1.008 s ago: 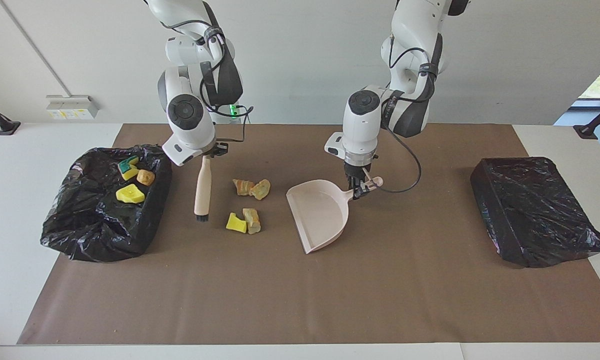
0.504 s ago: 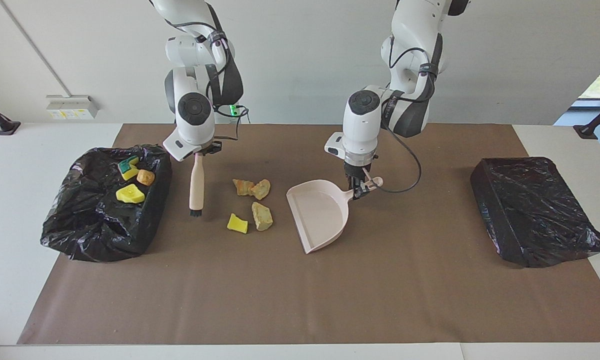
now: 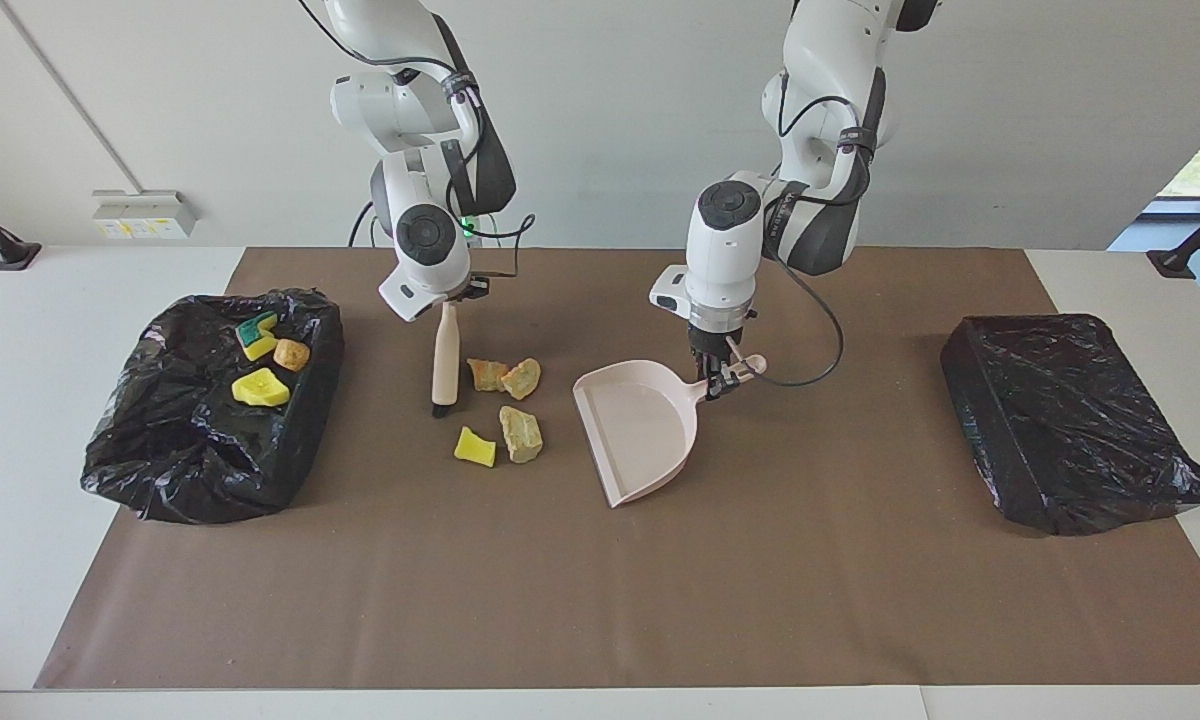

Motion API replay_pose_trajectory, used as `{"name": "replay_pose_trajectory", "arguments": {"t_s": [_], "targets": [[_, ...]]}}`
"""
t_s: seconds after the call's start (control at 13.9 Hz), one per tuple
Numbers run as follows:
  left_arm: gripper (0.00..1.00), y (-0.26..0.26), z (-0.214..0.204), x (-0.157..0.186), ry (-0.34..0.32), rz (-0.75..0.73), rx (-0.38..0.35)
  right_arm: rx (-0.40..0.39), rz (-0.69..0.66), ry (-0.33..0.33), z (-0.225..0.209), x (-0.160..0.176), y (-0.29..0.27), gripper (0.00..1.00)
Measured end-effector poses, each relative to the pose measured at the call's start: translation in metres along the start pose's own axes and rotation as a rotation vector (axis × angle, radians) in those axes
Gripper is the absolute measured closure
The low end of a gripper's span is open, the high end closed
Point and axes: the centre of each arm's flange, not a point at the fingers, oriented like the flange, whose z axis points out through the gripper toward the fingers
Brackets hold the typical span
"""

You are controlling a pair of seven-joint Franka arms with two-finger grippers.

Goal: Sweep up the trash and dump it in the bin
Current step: 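Sweep the crumbs toward the dustpan with the brush in the right gripper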

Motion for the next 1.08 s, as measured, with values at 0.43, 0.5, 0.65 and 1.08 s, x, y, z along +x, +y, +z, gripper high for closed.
{"name": "replay_pose_trajectory", "arguments": {"t_s": [0.43, 0.5, 0.65, 1.08], "targets": [[0.67, 0.004, 0.003, -0.007, -0.002, 0.002, 0.0, 0.265, -0.021, -0.084, -0.026, -0.003, -0.044, 0.74], [0.67, 0.004, 0.002, -0.007, -0.002, 0.002, 0.0, 0.279, -0.033, -0.089, -0.037, 0.0, -0.051, 0.74], [0.67, 0.004, 0.003, -0.008, -0.002, 0.003, 0.001, 0.273, -0.073, -0.115, -0.067, -0.001, -0.059, 0.74], [0.67, 0.004, 0.003, -0.007, 0.001, 0.004, 0.003, 0.013, -0.169, 0.005, -0.164, 0.019, -0.001, 0.74]]}}
